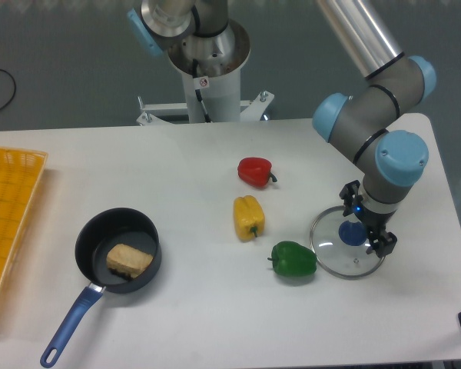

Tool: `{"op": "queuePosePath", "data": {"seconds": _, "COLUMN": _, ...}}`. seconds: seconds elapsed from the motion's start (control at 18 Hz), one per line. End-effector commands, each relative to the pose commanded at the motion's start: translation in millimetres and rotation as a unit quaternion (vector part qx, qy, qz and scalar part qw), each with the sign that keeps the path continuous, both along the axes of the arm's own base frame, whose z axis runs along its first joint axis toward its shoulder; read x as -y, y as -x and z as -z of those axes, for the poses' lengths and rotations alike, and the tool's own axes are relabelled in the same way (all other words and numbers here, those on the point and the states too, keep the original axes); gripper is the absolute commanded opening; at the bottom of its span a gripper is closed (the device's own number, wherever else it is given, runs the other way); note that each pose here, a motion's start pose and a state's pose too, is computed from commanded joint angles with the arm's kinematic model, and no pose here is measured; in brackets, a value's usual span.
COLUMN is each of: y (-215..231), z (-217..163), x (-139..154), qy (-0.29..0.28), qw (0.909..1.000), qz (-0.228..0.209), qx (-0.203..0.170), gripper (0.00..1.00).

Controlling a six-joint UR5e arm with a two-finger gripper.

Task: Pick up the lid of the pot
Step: 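Lower the open gripper down around the blue knob of the lid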

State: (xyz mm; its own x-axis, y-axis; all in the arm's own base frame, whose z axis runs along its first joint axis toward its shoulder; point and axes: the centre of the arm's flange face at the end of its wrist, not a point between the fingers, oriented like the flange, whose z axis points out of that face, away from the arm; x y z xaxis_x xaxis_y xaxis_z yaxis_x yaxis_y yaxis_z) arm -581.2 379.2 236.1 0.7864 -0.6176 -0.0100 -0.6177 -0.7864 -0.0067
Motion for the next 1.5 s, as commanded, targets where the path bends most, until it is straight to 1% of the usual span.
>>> {"op": "queuePosePath", "data": {"seconds": 0.5, "y": 2.8, "z": 18.2, "x": 4.5, "qy": 0.005, "qw": 0.9999, "qz": -0.003, "qx": 0.013, "gripper": 1.00}}
{"op": "queuePosePath", "data": {"seconds": 1.5, "y": -1.3, "z": 31.1, "x": -1.5, "qy": 0.007, "qw": 0.9999, "qz": -0.004, "qx": 0.014, "gripper": 1.00}}
